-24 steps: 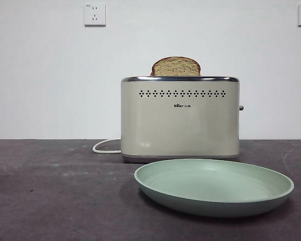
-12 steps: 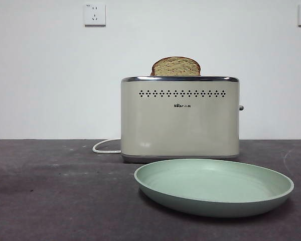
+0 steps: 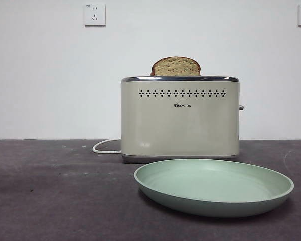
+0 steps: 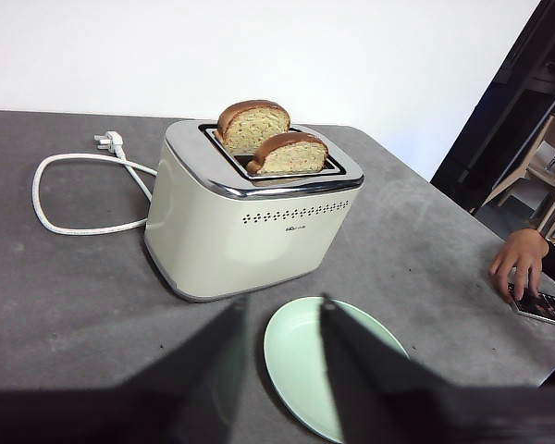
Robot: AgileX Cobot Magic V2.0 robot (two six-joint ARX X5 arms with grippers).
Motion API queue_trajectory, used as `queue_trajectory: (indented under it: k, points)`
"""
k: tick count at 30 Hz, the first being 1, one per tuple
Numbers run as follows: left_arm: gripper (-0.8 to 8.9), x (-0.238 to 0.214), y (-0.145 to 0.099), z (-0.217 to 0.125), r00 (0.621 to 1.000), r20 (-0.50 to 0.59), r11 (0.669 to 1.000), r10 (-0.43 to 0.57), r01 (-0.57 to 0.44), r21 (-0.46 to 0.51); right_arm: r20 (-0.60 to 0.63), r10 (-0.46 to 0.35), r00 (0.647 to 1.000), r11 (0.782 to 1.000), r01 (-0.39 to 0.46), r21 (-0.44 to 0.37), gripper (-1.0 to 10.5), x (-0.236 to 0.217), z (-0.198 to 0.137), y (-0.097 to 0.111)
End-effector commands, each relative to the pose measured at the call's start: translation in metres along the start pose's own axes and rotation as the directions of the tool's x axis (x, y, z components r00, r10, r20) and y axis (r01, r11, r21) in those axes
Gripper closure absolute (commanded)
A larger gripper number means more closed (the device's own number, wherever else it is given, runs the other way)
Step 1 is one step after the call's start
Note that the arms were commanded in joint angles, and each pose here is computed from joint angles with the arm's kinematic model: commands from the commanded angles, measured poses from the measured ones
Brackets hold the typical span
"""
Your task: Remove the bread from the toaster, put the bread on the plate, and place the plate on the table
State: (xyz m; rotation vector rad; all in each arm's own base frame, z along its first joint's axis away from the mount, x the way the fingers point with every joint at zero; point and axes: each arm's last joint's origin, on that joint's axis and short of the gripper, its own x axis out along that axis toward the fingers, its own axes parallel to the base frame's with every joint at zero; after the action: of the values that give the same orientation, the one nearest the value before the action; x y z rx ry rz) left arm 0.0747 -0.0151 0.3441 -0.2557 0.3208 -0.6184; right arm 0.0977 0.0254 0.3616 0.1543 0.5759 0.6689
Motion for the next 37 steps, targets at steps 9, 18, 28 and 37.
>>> queue_trajectory:
  k: [9,18,28,37]
  points:
    - [1.86,0.005,-0.001,0.01,0.996,0.04,0.995,-0.08,0.077,0.067,0.004,-0.002,1.0,1.0,0.002,-0.007,3.2,0.0,0.001,0.0]
    - [1.86,0.045,0.011,0.034,0.977,0.065,0.967,-0.205,0.192,0.166,-0.001,-0.001,1.0,1.0,0.001,-0.004,3.2,0.001,0.001,-0.001]
    - [1.86,0.139,0.016,0.055,0.964,0.009,0.924,-0.267,0.253,0.288,-0.001,-0.001,1.0,1.0,0.001,-0.004,3.2,0.001,0.001,-0.001]
    - [1.87,0.236,0.017,0.065,0.967,-0.081,0.886,-0.241,0.254,0.388,-0.002,-0.001,1.0,1.0,0.001,-0.003,3.2,0.001,0.001,-0.001]
